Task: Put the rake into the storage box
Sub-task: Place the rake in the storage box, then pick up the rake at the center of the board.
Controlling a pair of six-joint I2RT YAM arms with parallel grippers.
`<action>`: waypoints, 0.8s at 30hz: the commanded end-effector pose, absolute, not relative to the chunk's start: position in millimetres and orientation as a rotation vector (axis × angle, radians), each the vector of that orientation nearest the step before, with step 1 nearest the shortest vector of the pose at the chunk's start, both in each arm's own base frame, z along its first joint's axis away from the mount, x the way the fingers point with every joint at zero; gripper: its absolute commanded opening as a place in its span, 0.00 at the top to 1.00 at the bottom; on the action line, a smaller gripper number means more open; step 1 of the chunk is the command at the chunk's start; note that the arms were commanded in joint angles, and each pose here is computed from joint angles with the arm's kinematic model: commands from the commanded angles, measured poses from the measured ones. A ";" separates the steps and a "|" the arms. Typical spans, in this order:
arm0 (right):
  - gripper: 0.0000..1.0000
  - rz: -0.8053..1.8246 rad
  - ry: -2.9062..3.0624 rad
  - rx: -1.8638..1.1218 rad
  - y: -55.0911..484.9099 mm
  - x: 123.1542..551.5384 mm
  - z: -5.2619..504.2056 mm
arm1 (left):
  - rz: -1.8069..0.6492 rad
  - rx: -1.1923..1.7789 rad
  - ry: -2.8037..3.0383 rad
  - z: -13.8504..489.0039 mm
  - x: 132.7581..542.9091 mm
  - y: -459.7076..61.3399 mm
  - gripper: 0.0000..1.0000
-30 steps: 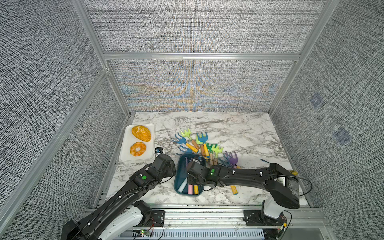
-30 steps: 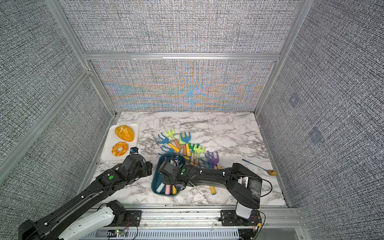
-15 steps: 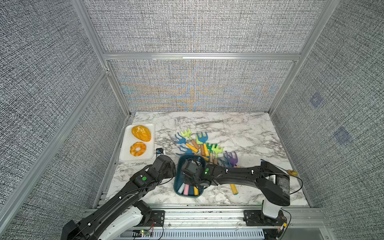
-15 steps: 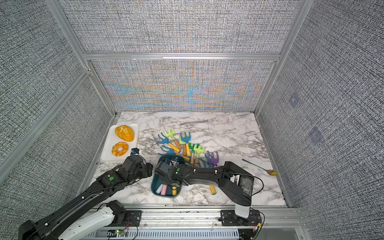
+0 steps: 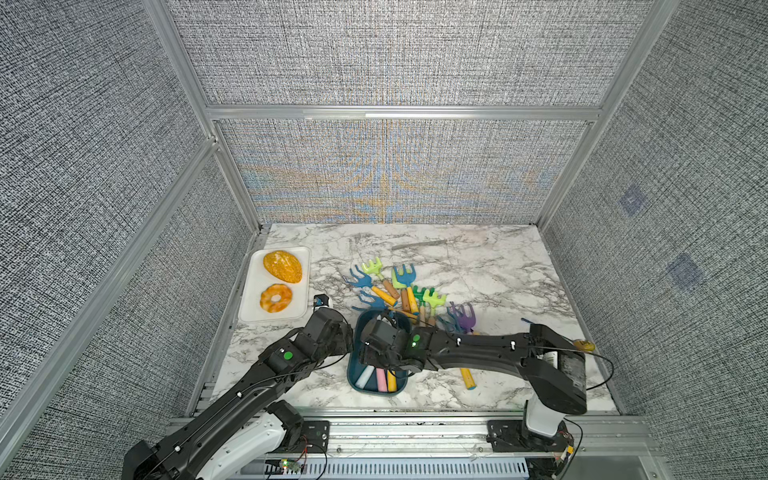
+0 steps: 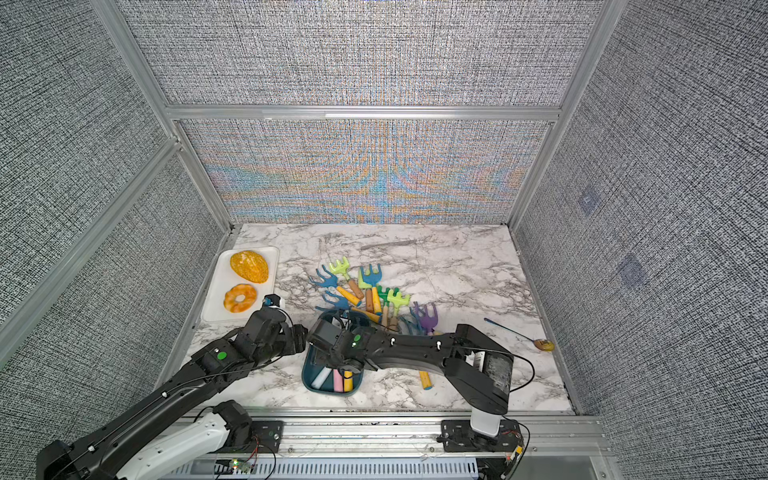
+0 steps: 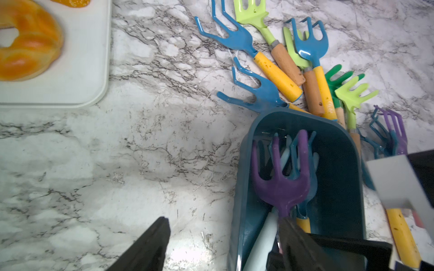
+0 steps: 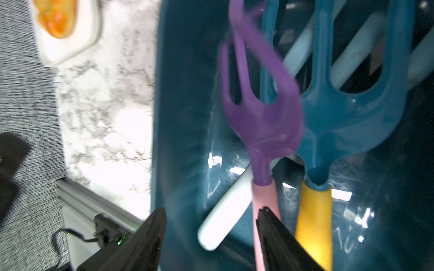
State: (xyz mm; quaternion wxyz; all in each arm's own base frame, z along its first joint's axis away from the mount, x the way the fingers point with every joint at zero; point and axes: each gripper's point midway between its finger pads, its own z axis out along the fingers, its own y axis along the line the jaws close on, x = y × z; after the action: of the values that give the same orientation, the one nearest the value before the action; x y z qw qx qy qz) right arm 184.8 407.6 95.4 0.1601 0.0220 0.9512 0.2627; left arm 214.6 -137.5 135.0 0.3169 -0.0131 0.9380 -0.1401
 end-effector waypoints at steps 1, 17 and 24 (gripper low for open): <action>0.30 0.740 2.645 0.031 396.4 194.3 110.6 | -0.419 0.010 2.498 137.2 210.5 -147.1 0.22; 0.13 0.468 2.532 0.200 212.5 219.3 110.0 | -0.482 0.165 2.570 143.8 196.1 -221.6 0.23; 0.13 0.382 2.413 0.417 121.8 231.0 109.6 | -0.508 0.288 2.619 141.3 183.1 -286.3 0.27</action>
State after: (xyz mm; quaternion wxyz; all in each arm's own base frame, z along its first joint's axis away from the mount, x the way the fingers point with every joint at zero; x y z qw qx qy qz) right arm 230.1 144.9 109.6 0.3118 0.1508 0.9232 0.1665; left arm 184.0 -268.0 139.8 0.2292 0.1078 0.9513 -0.1759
